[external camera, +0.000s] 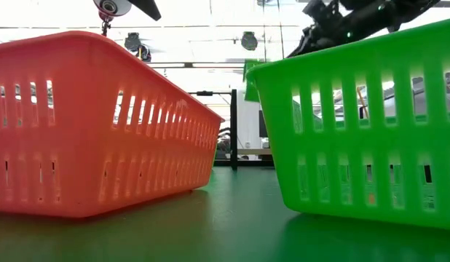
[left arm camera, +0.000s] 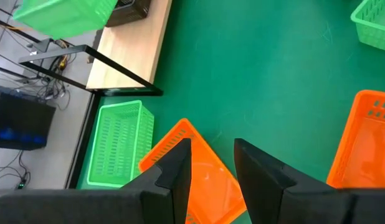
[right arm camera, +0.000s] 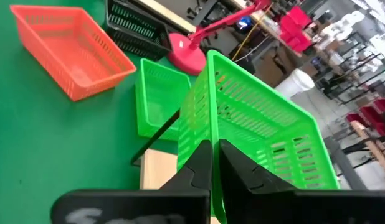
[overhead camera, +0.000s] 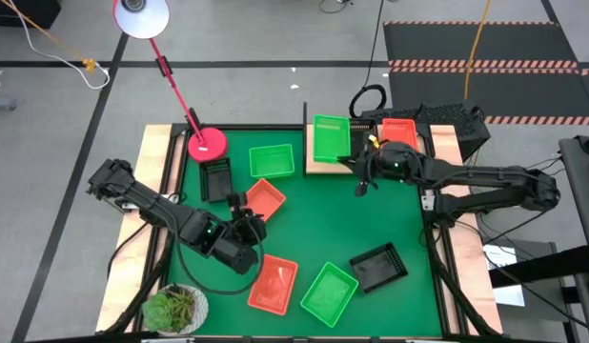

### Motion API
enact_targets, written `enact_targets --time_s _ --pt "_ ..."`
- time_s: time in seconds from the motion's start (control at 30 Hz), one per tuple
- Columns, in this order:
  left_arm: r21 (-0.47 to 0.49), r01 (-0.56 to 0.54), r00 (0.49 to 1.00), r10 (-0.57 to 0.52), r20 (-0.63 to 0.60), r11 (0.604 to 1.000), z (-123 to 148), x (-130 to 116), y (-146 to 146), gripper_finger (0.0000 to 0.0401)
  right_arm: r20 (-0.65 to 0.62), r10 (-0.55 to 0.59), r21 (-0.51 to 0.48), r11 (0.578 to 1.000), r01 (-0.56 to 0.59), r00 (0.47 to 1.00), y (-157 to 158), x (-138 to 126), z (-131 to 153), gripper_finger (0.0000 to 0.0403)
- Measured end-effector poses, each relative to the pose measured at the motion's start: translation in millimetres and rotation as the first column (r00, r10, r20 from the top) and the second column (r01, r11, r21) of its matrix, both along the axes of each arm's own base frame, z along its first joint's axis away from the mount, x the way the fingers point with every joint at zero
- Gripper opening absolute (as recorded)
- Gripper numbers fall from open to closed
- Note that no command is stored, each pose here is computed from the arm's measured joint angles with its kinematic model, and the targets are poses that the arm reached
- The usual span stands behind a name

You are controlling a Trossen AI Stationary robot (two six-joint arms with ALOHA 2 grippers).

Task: Stack baskets on shelf by color
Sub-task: Put the bottom left green bin on the shelf

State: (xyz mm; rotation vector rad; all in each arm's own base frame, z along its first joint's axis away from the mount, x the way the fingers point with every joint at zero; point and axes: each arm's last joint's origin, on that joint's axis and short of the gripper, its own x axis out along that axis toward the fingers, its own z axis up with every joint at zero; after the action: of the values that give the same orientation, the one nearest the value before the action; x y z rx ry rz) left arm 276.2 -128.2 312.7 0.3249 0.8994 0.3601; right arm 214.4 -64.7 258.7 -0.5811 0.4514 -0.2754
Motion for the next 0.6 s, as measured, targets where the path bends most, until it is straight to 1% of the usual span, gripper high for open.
enact_targets --time_s 0.2,0.27,0.33,0.47,0.6 --pt "0.006 0.012 1.000 -0.012 0.001 1.000 0.5 1.5 0.6 0.0122 -0.009 0.035 0.015 0.999 -0.035 0.999 -20.4 4.9 -16.6 0.0004" --pt "0.000 0.011 1.000 -0.011 0.013 1.000 0.9 2.5 0.3 0.0122 -0.027 0.033 0.008 0.999 -0.033 0.999 -29.1 6.4 -22.7 0.0004" --pt "-0.003 0.016 1.000 -0.016 0.022 1.000 1.4 3.5 -0.2 0.0122 -0.038 0.007 0.010 1.000 -0.006 0.999 -38.4 7.6 -27.9 0.0004" --pt "-0.021 0.042 0.999 -0.042 0.018 0.999 1.7 4.7 -1.6 0.0122 -0.074 0.022 0.059 0.998 -0.018 0.997 -51.4 8.7 -40.4 0.0004" --pt "-0.020 0.048 0.999 -0.048 0.016 0.999 1.7 4.7 -1.7 0.0122 -0.113 0.007 0.071 0.997 0.001 0.994 -60.2 9.9 -50.8 0.0004"
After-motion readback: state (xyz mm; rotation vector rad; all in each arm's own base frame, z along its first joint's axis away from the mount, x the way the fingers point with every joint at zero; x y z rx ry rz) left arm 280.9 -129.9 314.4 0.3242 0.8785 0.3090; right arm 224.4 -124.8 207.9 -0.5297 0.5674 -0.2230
